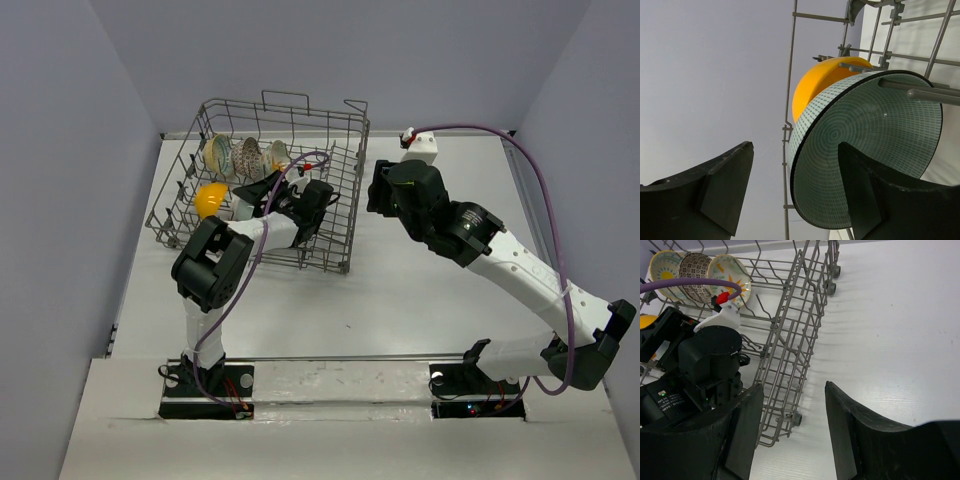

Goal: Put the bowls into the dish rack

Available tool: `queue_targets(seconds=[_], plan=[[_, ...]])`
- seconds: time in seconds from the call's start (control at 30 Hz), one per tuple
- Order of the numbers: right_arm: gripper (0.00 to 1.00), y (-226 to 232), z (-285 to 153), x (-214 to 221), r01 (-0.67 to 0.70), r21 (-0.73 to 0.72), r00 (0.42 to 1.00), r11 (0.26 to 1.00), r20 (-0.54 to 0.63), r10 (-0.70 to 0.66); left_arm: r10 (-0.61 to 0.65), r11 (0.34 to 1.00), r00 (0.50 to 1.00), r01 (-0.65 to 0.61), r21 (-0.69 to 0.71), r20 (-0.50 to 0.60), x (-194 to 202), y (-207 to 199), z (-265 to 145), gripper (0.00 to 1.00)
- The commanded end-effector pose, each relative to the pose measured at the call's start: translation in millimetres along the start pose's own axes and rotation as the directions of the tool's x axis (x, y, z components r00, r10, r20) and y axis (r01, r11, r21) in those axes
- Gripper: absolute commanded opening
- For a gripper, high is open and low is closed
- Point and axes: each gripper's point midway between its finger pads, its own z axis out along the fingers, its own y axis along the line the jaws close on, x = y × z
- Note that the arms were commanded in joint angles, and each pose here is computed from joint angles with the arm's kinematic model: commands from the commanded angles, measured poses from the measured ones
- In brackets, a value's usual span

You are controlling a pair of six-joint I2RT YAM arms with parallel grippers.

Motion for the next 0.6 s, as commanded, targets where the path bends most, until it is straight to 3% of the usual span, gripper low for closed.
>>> queue_targets(seconds=[0.0, 0.3, 0.57], plan=[[0.58, 2.0, -6.7, -19.4, -0.042, -0.015, 0.997, 0.999, 0.067, 0.043, -0.097, 0.995, 0.995, 0.096, -0.035, -0.013, -3.4, 20.0, -7.3, 0.83], [0.58, 2.2, -6.6, -18.9, -0.042, -0.015, 0.997, 0.999, 0.064, 0.043, -0.164, 0.986, 0.986, 0.164, 0.010, 0.029, -13.4, 26.2, -12.0, 0.88], [0.58, 3.2, -5.9, -18.9, -0.043, -0.016, 0.997, 0.999, 0.062, 0.044, -0.265, 0.957, 0.963, 0.257, 0.138, 0.045, -30.3, 19.7, -15.6, 0.88]])
